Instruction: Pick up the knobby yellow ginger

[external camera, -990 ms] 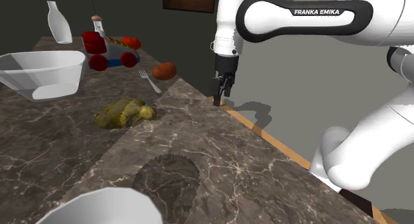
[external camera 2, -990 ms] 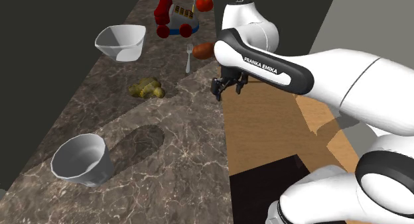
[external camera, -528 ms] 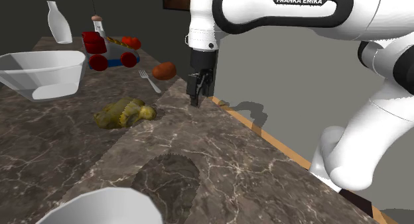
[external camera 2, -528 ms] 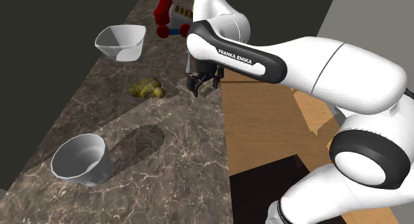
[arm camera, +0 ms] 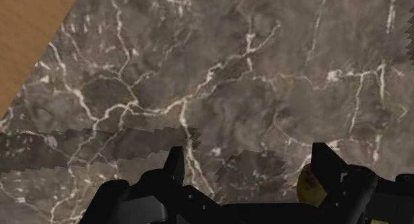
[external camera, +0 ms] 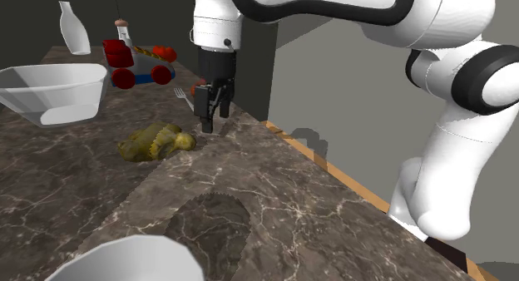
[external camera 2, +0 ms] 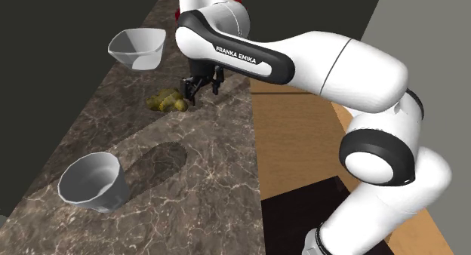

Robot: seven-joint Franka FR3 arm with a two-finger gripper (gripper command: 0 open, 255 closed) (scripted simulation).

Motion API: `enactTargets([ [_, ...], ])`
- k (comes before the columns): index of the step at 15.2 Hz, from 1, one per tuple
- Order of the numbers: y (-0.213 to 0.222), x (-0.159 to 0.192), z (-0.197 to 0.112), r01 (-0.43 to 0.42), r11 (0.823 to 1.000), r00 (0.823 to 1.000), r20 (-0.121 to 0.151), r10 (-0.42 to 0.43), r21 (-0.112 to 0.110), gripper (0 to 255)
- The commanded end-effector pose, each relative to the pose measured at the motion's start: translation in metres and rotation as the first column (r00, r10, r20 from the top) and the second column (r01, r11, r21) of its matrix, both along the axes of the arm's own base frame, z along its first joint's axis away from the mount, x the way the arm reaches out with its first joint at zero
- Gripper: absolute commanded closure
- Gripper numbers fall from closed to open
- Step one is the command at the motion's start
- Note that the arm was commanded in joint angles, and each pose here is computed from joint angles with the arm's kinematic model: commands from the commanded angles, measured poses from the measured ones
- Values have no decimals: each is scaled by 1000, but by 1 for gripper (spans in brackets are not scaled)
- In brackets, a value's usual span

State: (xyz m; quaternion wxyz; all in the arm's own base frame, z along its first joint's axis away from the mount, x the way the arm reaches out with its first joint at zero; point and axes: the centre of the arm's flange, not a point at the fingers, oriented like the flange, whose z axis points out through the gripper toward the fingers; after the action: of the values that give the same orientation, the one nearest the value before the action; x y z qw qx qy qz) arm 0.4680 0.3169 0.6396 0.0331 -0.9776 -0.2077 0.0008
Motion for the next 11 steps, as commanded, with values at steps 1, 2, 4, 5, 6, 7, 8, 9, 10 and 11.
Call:
enactTargets([
  [1,25,6,5,-33,999,999,5,33,7,0],
  [2,38,8,8,-50,999,999,7,50,10,0],
  [4,62,11,15,-83,996,996,13,83,16,0],
  [5,74,12,19,-100,995,995,16,99,19,0],
  [6,75,12,19,-102,995,995,16,101,19,0],
  [7,75,12,14,-102,995,995,16,101,19,0],
  [8,75,12,9,-102,995,995,16,101,19,0],
  [9,75,12,4,-102,995,995,16,101,19,0],
  [10,75,12,-2,-102,995,995,16,101,19,0],
  [11,75,12,-7,-102,995,995,16,101,19,0],
])
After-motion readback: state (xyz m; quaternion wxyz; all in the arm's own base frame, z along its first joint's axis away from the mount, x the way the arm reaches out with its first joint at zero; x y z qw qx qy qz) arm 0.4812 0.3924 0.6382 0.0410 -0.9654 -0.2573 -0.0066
